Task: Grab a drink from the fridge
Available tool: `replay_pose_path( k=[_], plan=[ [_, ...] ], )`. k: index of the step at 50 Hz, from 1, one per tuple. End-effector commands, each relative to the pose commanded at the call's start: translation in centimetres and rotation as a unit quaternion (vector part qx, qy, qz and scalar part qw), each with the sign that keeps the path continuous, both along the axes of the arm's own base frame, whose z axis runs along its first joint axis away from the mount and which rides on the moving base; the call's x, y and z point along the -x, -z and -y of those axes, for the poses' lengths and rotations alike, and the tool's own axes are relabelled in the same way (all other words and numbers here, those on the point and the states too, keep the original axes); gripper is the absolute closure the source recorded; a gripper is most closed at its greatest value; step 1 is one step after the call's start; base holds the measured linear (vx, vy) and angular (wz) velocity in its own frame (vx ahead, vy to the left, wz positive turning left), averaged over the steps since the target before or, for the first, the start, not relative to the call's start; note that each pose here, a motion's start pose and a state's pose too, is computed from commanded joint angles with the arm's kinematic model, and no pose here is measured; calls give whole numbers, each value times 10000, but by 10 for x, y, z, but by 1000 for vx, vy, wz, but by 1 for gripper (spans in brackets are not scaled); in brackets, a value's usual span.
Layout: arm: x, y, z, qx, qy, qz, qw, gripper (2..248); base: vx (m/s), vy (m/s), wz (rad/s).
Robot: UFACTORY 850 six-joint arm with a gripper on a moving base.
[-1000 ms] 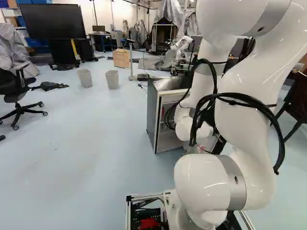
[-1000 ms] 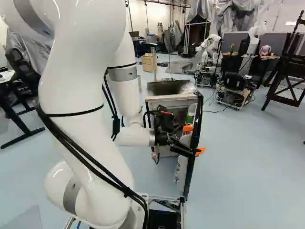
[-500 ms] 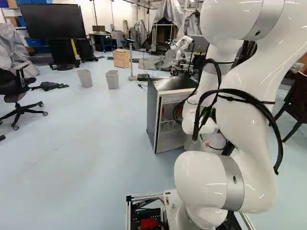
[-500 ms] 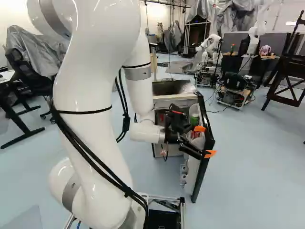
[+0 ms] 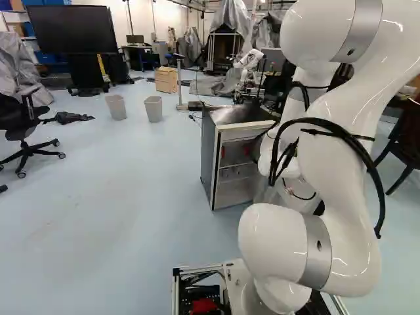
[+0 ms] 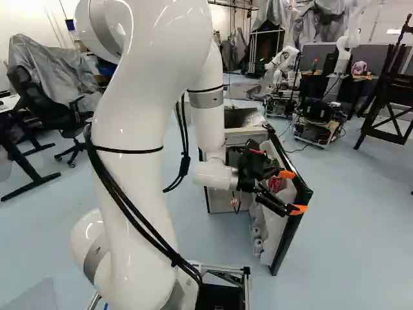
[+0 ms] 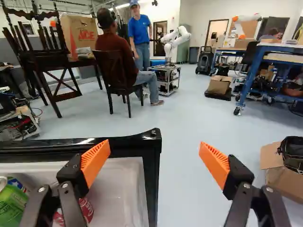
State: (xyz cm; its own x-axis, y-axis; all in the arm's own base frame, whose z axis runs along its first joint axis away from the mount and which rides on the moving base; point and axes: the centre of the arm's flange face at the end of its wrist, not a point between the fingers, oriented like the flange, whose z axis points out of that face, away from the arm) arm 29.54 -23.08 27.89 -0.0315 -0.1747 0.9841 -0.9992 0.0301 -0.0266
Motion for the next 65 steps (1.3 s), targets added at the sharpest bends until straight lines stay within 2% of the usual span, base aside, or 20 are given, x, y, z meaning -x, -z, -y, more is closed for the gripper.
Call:
replay_pose_path(
  k=[36,49,65],
  plan=[
    [-23,5,73,171,661,304,9972,3,0,0,0],
    [-19,5,73,163,608,279,9976,3,0,0,0],
    [-6,3,49,-38,-212,107,9997,3,0,0,0]
  ],
)
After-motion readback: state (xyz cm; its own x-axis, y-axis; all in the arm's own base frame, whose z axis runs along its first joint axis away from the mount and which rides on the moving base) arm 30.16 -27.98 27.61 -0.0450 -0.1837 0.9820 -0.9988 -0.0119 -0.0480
